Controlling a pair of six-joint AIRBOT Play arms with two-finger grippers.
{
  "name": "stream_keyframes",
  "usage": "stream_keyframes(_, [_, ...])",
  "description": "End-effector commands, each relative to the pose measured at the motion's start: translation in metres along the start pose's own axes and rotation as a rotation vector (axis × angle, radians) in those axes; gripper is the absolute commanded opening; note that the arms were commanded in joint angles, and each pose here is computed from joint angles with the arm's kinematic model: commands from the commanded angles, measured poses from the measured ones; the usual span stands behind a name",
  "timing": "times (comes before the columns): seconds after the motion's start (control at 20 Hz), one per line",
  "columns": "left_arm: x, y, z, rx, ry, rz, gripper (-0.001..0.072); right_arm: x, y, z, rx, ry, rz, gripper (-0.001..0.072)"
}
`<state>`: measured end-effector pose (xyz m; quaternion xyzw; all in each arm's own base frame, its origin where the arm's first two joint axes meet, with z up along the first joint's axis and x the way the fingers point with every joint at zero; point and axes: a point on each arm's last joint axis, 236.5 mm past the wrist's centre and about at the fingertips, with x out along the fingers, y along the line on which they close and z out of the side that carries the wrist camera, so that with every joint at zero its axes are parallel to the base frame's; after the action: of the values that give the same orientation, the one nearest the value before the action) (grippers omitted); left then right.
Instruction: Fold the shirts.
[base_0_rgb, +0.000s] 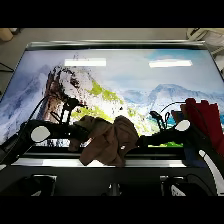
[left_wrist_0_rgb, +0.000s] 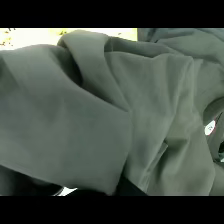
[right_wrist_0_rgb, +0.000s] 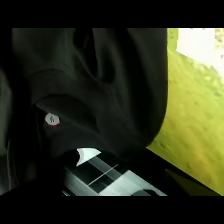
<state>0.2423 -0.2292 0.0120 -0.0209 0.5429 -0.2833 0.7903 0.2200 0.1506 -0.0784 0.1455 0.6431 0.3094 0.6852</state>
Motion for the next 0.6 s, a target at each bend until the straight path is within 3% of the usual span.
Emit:
stream_keyframes(0.0, [-0.009, -0.003, 0.003, 0.013, -0.029, -0.005, 0.0032, 0.02, 0.001, 0.019, 0.131, -0.072, 0.079, 0.0678])
stream_keyframes(0.1, [-0.013, -0.003, 0.004, 0.019, -0.041, -0.005, 0.0032, 0.026, 0.001, 0.025, 0.171, -0.088, 0.105, 0.0665])
stream_keyframes(0.2, [-0.014, -0.002, 0.005, 0.026, -0.046, 0.003, 0.0033, 0.029, -0.002, 0.028, 0.187, -0.097, 0.107, 0.0578])
stream_keyframes(0.3, [-0.014, 0.001, 0.006, 0.034, -0.049, 0.014, 0.0033, 0.029, -0.006, 0.033, 0.192, -0.115, 0.094, 0.0297])
stream_keyframes(0.35, [-0.016, 0.002, 0.008, 0.041, -0.054, 0.02, 0.0032, 0.028, -0.007, 0.036, 0.191, -0.124, 0.09, 0.0085])
stream_keyframes(0.4, [-0.018, 0.001, 0.011, 0.046, -0.062, 0.023, 0.0033, 0.026, -0.006, 0.04, 0.169, -0.13, 0.09, 0.0021])
stream_keyframes(0.55, [-0.045, 0.015, 0.037, 0.144, -0.108, 0.132, 0.0032, -0.011, 0.005, 0.065, -0.097, -0.104, 0.051, 0.0019])
